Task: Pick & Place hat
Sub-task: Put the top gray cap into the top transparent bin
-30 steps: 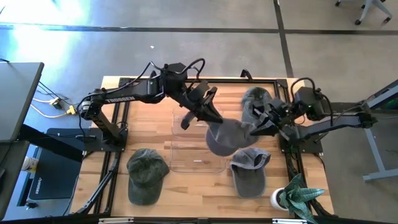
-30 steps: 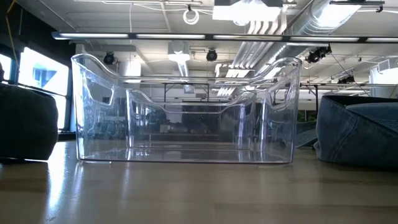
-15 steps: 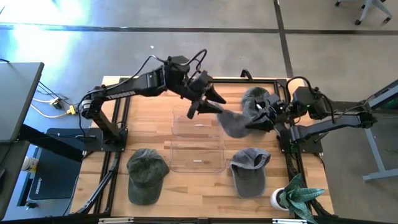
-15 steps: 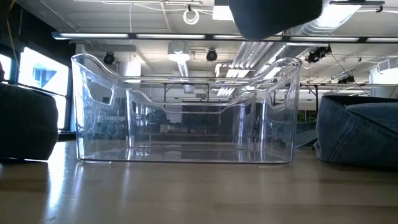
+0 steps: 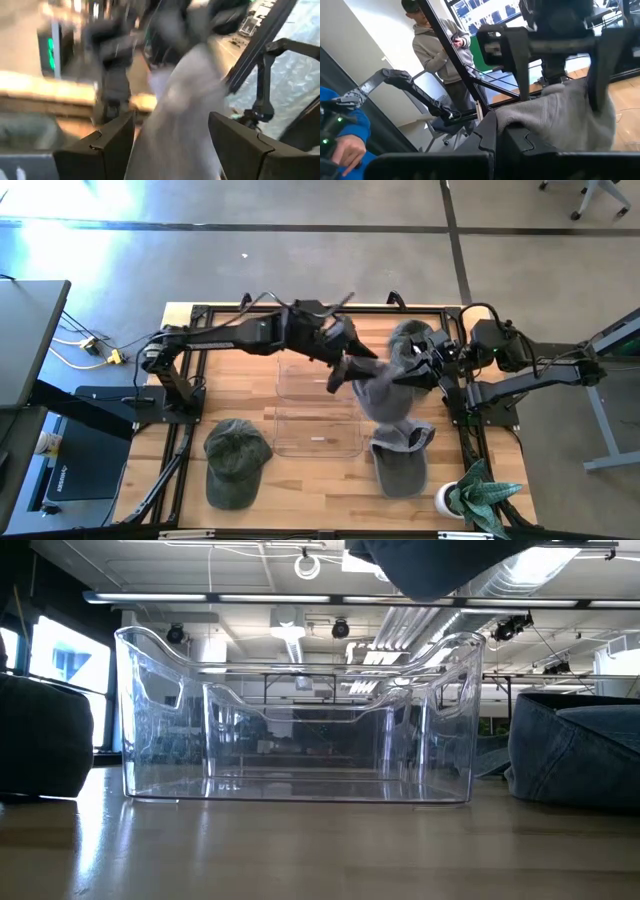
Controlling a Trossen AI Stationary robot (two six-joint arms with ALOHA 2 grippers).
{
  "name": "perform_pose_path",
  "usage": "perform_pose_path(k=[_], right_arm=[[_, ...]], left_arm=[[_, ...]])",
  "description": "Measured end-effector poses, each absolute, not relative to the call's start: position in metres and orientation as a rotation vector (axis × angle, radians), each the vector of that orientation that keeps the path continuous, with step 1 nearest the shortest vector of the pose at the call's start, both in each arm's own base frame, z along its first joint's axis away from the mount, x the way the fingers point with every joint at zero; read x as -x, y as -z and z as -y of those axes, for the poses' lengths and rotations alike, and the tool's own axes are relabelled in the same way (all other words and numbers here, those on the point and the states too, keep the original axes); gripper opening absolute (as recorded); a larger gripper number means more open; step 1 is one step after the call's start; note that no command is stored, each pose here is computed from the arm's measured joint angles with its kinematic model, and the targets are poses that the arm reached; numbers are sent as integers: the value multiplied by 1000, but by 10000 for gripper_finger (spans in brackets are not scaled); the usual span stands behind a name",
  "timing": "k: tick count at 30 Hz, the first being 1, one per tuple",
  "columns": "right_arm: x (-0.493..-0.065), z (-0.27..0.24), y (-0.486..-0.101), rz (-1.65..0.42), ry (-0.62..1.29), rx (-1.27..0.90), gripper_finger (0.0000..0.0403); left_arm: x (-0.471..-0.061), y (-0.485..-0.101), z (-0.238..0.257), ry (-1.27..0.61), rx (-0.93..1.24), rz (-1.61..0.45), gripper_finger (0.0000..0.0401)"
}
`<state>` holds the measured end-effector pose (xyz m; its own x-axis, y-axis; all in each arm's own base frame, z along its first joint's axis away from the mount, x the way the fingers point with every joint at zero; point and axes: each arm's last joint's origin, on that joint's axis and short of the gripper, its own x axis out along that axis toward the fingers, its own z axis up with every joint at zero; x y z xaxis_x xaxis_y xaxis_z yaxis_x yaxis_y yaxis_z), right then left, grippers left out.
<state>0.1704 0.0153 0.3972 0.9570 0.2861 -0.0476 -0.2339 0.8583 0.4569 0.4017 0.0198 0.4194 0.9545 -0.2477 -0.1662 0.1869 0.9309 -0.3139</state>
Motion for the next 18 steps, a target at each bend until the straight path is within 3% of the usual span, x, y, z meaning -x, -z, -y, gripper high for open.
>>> perform_pose_path(k=[6, 9, 13, 18], right_arm=[[-170, -16, -397, -119, -285, -470, 1], [-170, -16, -397, -121, -302, -471, 1], [-169, -17, -398, -126, -323, -484, 1], [-165, -17, -399, -134, -351, -516, 2]], left_arm=[[-411, -407, -18, 285, 341, -255, 247], [-410, -408, -17, 351, 344, -259, 227], [-409, -408, -15, 422, 348, -270, 158], [-406, -412, -12, 561, 300, -256, 33]])
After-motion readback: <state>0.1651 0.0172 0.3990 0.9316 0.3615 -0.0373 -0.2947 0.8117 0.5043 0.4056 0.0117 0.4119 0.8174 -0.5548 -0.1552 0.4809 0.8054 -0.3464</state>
